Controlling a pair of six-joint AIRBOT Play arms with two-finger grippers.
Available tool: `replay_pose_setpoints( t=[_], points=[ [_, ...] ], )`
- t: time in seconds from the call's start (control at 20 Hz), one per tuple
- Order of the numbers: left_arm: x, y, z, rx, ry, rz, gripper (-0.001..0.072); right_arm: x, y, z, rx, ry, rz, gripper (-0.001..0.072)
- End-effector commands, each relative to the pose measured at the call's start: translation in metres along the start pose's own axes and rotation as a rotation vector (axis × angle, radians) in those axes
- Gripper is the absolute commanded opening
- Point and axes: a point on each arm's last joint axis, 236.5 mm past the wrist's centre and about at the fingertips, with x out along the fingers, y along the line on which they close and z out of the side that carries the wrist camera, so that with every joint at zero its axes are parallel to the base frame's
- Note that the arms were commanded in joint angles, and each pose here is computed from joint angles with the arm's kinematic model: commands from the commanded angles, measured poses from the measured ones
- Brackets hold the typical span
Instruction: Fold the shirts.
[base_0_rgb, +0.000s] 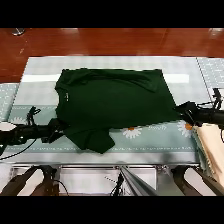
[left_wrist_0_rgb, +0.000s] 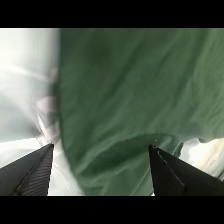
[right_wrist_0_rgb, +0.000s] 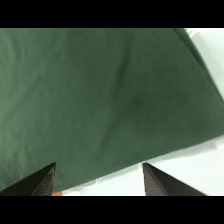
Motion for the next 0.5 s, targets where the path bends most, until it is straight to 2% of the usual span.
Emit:
replay_pose_setpoints(
  t=[0.0,0.15,0.2,0.25,0.35,0.45],
  points=[
    [0.018,-0.014,0.001,0.032,-0.019,-0.017,0.0701,0.000,0.008,-0.001,0.006,0.001,0.036,0.0622],
    [0.031,-0.023,-0.006,0.056,0.007,-0.025,0.0692,-0.013,0.011,0.019,0.007,-0.058,0.039,0.0622],
    [0.032,-0.023,-0.009,0.075,0.023,-0.028,0.0411,-0.026,0.006,0.034,0.010,-0.097,0.020,0.0622],
    [0.030,-0.024,-0.012,0.102,0.036,-0.035,0.0037,-0.042,-0.004,0.050,0.019,-0.145,-0.020,0.0622],
    [0.025,-0.029,-0.014,0.136,0.059,-0.057,0.0023,-0.077,-0.047,0.070,0.072,-0.220,-0.173,0.0622],
    [0.018,-0.033,-0.008,0.137,0.050,-0.073,0.0023,-0.096,-0.102,0.058,0.162,-0.205,-0.350,0.0622]
  ],
)
